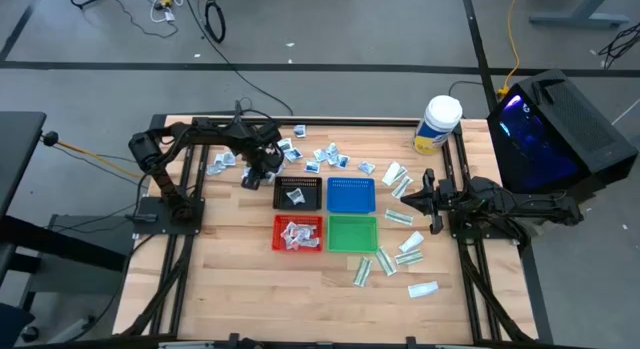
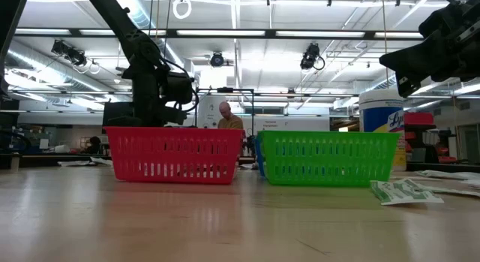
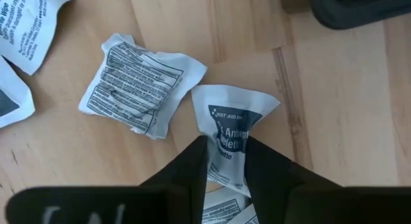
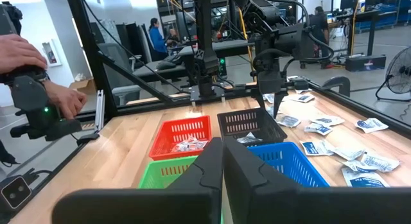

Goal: Pick & Place First Aid Supplies
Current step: Put the gray towelette pack into the black bin

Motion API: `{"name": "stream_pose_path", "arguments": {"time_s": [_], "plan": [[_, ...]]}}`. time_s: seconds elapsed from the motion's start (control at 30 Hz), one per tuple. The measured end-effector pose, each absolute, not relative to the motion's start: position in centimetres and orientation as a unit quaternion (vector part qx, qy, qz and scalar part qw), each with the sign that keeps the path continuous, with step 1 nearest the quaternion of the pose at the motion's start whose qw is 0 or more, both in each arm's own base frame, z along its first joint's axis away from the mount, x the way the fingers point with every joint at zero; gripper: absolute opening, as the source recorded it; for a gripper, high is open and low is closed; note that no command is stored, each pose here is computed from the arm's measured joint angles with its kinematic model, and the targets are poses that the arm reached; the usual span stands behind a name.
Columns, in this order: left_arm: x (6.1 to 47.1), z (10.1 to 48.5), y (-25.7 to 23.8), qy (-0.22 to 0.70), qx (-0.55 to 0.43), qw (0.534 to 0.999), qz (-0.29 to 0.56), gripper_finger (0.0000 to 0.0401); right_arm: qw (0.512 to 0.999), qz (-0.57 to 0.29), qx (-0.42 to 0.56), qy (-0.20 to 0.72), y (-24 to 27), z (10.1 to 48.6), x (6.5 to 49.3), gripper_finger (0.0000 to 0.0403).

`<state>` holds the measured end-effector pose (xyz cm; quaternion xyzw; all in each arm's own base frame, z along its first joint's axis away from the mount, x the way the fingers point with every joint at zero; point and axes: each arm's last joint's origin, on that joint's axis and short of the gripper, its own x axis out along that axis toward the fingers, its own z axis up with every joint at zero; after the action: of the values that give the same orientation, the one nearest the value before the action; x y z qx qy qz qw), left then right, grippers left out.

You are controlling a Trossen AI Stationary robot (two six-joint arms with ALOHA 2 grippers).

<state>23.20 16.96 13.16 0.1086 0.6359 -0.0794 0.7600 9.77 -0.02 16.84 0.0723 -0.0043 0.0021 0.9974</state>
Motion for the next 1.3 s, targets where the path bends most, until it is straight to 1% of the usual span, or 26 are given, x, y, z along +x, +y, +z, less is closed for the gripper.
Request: {"name": "stream_pose_path", "arguments": {"time_s": [0.17,0.4,0.6,0.87,1.07,1.3], "plan": [[23.1,13.5,16.9,0.636,0.115,0.76,-0.073,0.0101,0.997,0.002,0.072,-0.005,0.0,16.9,9.8,0.0018],[22.7,14.9,16.8,0.642,0.127,0.755,-0.039,0.0101,0.997,0.002,0.072,-0.004,0.0,16.8,9.8,0.0018],[22.4,16.5,16.5,0.626,0.133,0.769,-0.015,0.0101,0.997,0.002,0.072,-0.005,0.0,16.9,9.8,0.0018],[22.5,19.0,15.3,0.591,0.152,0.792,0.003,0.0101,0.997,0.002,0.072,-0.004,0.0,16.8,9.8,0.0018],[23.5,20.3,13.4,0.557,0.148,0.817,0.013,0.0101,0.997,0.002,0.072,-0.004,0.0,16.8,9.8,0.0018],[25.3,20.9,11.3,0.497,0.141,0.856,-0.016,0.0101,0.997,0.002,0.072,-0.004,0.0,16.8,9.8,0.0018]]}}
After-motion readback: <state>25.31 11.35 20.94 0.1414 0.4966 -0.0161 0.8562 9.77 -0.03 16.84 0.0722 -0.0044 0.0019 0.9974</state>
